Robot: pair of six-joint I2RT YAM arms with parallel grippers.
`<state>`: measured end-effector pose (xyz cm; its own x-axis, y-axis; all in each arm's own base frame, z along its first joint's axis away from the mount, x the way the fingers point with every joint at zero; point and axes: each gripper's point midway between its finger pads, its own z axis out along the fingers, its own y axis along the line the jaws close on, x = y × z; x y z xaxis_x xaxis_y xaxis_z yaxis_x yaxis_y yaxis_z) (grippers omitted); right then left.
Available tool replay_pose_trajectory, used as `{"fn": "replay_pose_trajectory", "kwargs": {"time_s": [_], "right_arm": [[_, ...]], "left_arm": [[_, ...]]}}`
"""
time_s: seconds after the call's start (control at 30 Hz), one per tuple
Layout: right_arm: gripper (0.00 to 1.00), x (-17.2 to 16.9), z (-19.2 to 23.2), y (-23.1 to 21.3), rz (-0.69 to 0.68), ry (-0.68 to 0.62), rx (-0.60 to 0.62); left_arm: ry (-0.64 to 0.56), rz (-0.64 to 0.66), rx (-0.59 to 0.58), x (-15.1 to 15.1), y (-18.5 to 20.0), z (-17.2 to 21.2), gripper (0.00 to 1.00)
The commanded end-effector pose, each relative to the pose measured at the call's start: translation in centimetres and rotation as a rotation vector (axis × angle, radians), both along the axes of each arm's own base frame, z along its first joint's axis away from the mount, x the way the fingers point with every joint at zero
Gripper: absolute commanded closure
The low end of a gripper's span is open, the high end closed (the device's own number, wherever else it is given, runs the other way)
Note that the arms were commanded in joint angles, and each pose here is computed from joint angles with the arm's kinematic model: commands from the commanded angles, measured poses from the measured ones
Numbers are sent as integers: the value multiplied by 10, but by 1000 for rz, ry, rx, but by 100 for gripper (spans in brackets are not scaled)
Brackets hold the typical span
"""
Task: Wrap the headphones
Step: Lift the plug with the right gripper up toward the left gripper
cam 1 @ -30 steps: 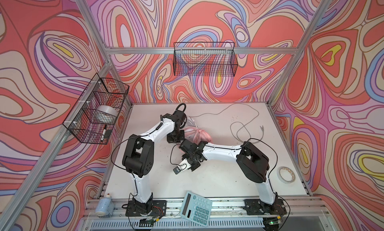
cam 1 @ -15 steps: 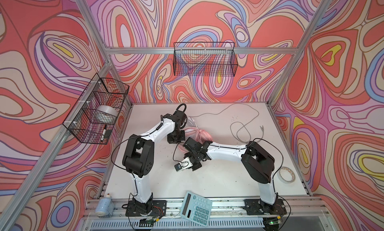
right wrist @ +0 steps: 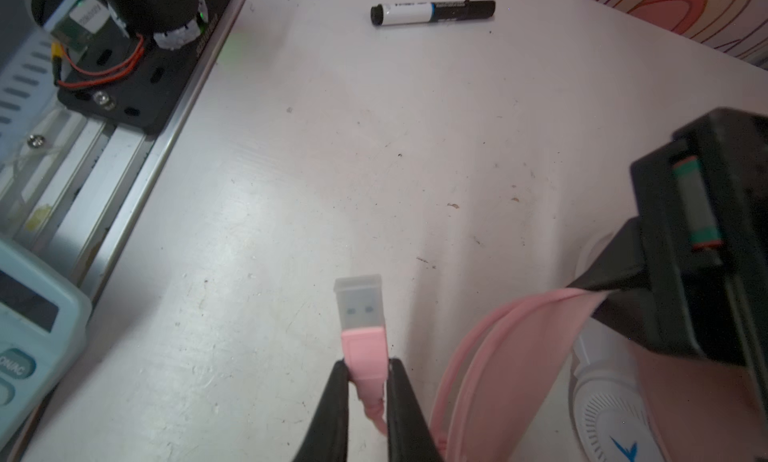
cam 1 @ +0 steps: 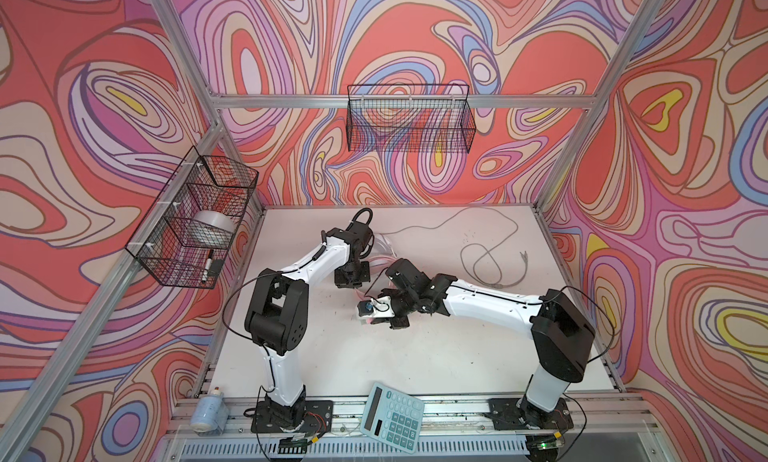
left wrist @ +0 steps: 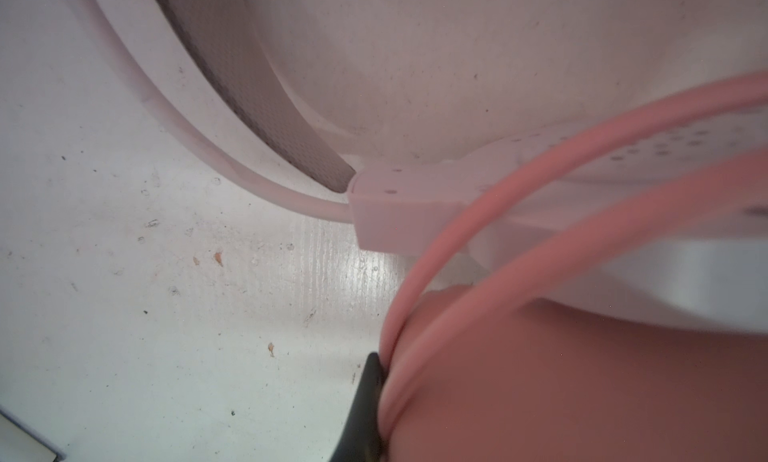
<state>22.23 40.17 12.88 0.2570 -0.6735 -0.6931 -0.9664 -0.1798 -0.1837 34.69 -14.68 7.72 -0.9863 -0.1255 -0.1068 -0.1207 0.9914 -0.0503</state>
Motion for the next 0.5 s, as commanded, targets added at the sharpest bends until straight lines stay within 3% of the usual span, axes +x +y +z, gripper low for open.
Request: {"fn": "replay_pose_trajectory", "kwargs": {"time_s": [0.0, 0.27, 0.47], "right_arm": [[100, -3, 25, 4, -46, 65, 110], [100, 16, 56, -1, -199, 152, 234], [100, 33, 61, -4, -357, 222, 242]], "left_arm": [[31, 11, -29, -11, -3, 6, 100], [24, 20, -30, -12, -2, 10, 100], [-7, 33, -47, -13, -2, 24, 100]]}}
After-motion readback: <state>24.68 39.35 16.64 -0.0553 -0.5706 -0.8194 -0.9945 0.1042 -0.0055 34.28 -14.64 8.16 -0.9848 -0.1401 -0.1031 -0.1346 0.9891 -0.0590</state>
